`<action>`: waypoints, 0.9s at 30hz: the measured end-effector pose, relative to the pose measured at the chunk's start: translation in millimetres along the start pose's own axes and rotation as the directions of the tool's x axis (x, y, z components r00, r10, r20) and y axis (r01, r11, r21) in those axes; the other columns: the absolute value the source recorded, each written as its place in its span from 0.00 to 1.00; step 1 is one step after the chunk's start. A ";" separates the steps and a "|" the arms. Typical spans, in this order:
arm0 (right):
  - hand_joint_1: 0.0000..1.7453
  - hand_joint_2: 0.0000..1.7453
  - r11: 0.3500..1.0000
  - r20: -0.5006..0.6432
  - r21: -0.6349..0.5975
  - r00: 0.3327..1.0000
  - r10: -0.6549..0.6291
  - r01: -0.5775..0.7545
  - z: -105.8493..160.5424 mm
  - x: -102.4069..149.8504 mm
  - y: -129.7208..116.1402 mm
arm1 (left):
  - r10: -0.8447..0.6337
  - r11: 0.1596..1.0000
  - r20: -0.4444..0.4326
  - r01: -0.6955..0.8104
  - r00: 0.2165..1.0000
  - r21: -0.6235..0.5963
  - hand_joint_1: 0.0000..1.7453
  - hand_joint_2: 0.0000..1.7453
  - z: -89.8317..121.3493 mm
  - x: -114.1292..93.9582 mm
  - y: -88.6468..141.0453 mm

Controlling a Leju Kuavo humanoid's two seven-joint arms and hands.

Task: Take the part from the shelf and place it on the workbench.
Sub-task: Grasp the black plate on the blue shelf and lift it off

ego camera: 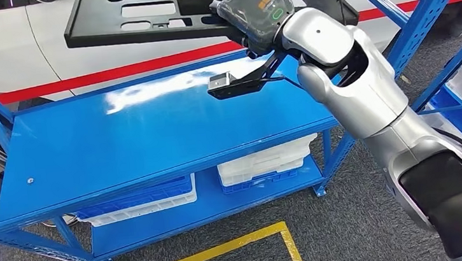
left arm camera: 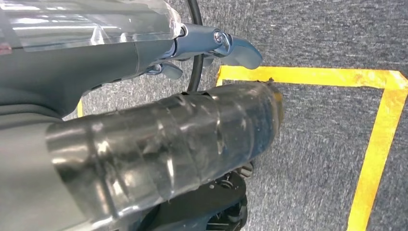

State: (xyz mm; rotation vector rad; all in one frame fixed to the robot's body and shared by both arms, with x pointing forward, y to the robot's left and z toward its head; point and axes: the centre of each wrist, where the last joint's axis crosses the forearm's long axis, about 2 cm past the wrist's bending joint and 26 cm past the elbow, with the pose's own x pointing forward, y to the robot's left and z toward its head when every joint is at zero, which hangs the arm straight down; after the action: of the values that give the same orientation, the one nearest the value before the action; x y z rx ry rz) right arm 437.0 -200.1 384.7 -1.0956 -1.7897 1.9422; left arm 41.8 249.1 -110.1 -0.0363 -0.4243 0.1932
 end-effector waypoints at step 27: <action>1.00 1.00 1.000 0.058 0.027 0.998 -0.012 0.011 7.8 11.3 23.6 | -0.024 0.999 -0.020 0.025 1.000 0.042 0.00 1.00 -0.8 2.3 6.2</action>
State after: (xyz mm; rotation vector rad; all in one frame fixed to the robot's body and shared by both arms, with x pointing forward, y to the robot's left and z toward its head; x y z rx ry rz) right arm 430.6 -202.9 358.3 -1.0282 -1.7903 2.0045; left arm 43.1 255.6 -110.4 0.0085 -0.4006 0.1774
